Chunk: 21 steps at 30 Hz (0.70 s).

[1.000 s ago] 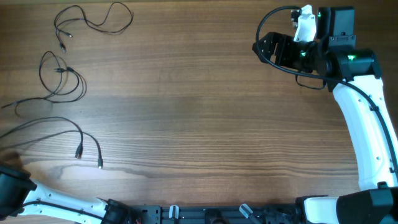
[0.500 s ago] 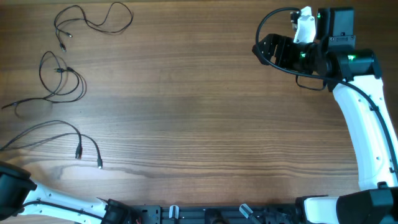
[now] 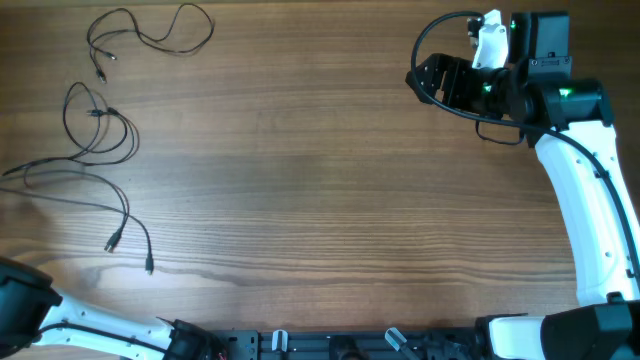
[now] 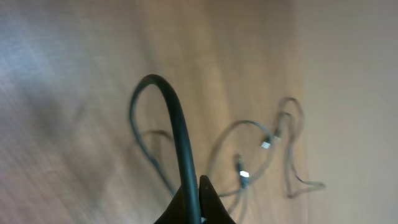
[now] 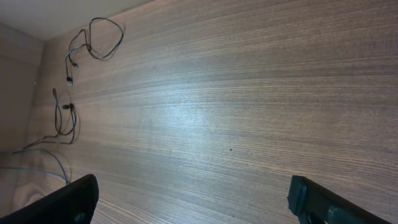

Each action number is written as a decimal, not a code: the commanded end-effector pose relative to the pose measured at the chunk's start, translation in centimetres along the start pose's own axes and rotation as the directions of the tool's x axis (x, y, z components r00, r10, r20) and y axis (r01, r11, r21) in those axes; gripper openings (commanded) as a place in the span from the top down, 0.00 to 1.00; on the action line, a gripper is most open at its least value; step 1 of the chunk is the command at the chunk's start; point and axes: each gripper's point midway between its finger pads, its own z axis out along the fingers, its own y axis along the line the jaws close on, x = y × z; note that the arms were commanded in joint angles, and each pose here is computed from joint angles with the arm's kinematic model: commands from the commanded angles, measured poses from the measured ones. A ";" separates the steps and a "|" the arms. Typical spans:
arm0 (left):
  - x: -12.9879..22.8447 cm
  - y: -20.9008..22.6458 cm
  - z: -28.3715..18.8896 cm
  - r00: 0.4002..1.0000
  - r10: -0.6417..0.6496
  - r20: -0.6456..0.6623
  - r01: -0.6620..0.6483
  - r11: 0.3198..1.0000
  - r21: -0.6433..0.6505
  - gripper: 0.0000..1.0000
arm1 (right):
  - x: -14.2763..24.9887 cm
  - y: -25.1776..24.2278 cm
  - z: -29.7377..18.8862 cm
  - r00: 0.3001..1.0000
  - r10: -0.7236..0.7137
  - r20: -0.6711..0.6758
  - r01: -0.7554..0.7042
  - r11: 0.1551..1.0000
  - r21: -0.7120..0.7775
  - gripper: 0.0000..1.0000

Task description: Untangle cables

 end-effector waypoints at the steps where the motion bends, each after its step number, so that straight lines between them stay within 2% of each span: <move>1: -0.7 -2.2 -2.7 0.995 0.085 0.054 -0.083 0.996 -0.035 0.96 | 0.2 -0.5 0.6 1.000 -0.012 -0.014 0.012 1.000 0.014 0.00; 3: 0.3 1.8 -1.5 0.997 0.077 0.014 -0.073 0.980 -0.187 0.96 | 0.2 -0.5 0.6 1.000 -0.012 -0.015 0.012 1.000 0.014 0.00; 6: 2.5 6.9 0.9 0.998 0.039 -0.053 -0.053 0.956 -0.290 0.96 | 0.1 -0.4 0.6 1.000 -0.013 -0.012 0.013 1.000 0.013 0.01; 9: 4.2 11.0 3.3 0.995 -0.004 -0.104 -0.032 0.941 -0.336 0.96 | 0.3 -0.5 0.6 1.000 -0.010 -0.018 0.011 1.000 0.015 0.01; 10: 4.6 13.8 3.5 0.993 -0.035 -0.110 -0.014 0.907 -0.420 0.91 | 0.3 -0.5 0.6 1.000 -0.010 -0.019 0.010 1.000 0.015 0.00; 11: 4.4 15.2 2.9 0.994 -0.067 -0.083 0.018 0.876 -0.482 0.78 | 0.3 -0.5 0.6 1.000 -0.010 -0.018 0.010 1.000 0.015 0.00; 13: 3.7 17.4 1.2 0.989 -0.149 0.018 0.131 0.797 -0.589 0.13 | 0.3 -0.5 0.6 1.000 -0.009 -0.019 0.010 1.000 0.015 0.00; 14: 3.5 18.0 0.5 0.985 -0.166 0.044 0.158 0.772 -0.615 0.05 | 0.3 -0.5 0.6 1.000 -0.009 -0.019 0.010 1.000 0.015 0.00; 15: 3.3 18.0 0.0 0.985 -0.164 0.050 0.159 0.762 -0.628 0.00 | 0.3 -0.5 0.6 1.000 -0.009 -0.019 0.010 1.000 0.015 0.01; 19: 1.3 15.9 -3.4 0.983 -0.132 0.128 0.184 0.700 -0.690 0.00 | 0.3 -0.5 0.6 1.000 -0.010 -0.019 0.011 1.000 0.015 0.00; 21: 0.5 13.9 -4.3 0.984 -0.095 0.148 0.171 0.716 -0.677 0.00 | 0.3 -0.5 0.6 1.000 -0.010 -0.019 0.010 1.000 0.015 0.00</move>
